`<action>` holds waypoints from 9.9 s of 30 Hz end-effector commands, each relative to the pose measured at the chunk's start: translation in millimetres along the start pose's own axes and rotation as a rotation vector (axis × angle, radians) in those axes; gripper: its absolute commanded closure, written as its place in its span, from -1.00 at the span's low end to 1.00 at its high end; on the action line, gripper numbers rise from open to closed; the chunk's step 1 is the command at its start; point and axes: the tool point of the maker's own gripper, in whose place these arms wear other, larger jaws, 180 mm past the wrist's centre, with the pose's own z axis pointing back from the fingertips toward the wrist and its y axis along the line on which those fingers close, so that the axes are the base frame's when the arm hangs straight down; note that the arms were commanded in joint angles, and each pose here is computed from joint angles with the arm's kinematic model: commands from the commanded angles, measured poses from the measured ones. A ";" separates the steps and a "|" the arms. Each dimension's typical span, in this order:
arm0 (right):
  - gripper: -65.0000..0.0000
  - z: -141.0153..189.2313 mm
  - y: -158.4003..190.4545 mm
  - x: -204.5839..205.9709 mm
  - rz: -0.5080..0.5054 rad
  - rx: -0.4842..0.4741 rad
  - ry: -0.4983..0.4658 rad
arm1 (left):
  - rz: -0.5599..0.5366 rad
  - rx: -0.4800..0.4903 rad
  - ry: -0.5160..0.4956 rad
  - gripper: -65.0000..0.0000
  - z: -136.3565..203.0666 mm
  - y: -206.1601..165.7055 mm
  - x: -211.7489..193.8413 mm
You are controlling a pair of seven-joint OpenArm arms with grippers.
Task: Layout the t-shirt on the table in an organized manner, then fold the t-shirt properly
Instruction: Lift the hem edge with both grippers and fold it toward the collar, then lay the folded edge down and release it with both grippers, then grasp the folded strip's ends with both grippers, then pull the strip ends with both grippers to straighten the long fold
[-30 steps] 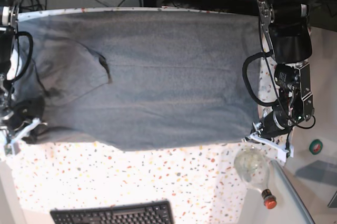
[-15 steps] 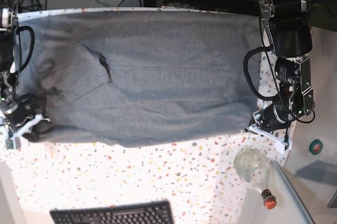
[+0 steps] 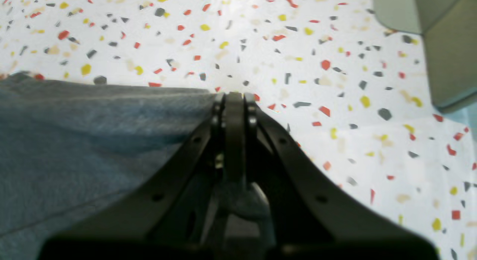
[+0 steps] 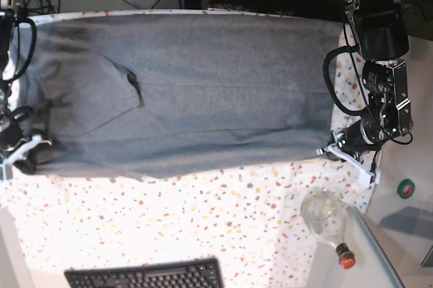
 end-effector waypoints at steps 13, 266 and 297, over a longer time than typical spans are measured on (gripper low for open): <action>1.00 27.3 -18.7 6.4 0.010 -0.050 -0.033 | -0.104 0.017 -0.034 1.00 33.2 5.6 -3.9; 1.00 93.3 2.4 24.9 -0.281 -0.312 0.175 | -0.188 -0.140 -0.043 1.00 59.6 -47.3 -47.6; 1.00 104.4 3.9 -1.2 -0.270 -0.316 0.233 | 0.031 -0.377 0.036 1.00 25.6 -35.9 -113.3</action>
